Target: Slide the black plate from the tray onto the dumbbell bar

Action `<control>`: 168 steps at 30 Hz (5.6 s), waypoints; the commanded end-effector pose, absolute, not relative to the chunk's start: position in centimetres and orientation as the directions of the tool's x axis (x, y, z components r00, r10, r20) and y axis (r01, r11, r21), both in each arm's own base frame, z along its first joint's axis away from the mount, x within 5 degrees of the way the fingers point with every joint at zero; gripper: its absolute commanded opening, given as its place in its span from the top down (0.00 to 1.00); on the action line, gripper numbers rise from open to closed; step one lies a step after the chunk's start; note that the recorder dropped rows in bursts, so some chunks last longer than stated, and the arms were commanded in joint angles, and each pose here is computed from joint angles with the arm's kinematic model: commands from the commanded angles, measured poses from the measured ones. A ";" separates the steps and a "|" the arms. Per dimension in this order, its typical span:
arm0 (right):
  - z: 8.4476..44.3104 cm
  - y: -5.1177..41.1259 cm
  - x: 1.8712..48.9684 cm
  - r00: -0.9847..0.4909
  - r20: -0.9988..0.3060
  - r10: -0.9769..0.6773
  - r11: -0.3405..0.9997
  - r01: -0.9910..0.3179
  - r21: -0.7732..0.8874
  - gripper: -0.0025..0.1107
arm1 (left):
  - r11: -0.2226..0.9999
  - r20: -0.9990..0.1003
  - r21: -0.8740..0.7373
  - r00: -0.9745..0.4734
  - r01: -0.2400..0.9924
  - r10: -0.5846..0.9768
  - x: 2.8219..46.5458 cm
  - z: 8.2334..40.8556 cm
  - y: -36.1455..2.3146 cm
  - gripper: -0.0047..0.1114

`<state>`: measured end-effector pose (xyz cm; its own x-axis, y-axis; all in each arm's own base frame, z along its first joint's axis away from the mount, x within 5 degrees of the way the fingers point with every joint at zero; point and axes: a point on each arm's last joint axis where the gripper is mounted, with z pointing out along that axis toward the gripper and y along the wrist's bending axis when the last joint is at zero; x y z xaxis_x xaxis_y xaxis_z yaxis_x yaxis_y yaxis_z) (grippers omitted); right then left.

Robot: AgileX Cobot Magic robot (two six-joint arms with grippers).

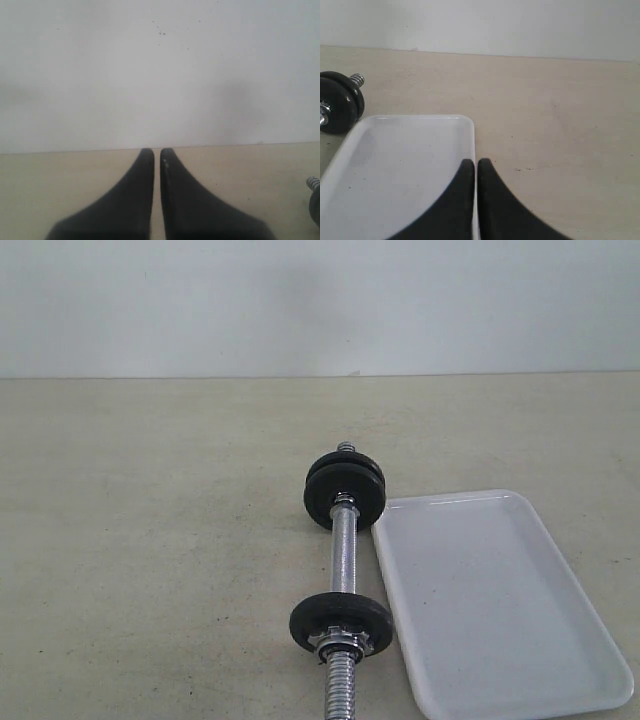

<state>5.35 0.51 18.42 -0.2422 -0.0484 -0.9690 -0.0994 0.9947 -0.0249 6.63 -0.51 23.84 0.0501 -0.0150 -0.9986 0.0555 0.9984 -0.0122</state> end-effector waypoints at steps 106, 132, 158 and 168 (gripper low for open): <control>18.3 0.5 5.4 -0.240 -0.970 -0.045 0.995 -0.094 -0.023 0.98 | 0.982 -0.925 0.174 -0.329 0.077 0.189 6.3 17.8 -0.2 0.92; 18.3 0.5 5.4 -0.240 -0.970 -0.045 0.995 -0.094 -0.023 0.98 | 0.990 -0.943 0.132 -0.299 0.056 0.143 6.1 18.1 -0.2 0.92; 18.3 0.5 5.4 -0.241 -0.970 -0.041 0.995 -0.093 -0.019 0.98 | 0.998 -0.974 0.051 -0.219 0.026 0.055 5.4 18.5 -0.2 0.92; 18.3 0.5 5.4 -0.241 -0.970 -0.041 0.995 -0.093 -0.019 0.98 | 1.000 -0.975 -0.017 -0.222 0.011 -0.014 5.4 18.5 -0.2 0.92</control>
<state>5.35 0.52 18.42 -0.2427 -0.0430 -0.9692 -0.0987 0.9949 -0.0194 5.44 -0.23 18.63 -0.2201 0.0086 -0.9754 0.0164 0.9999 0.0051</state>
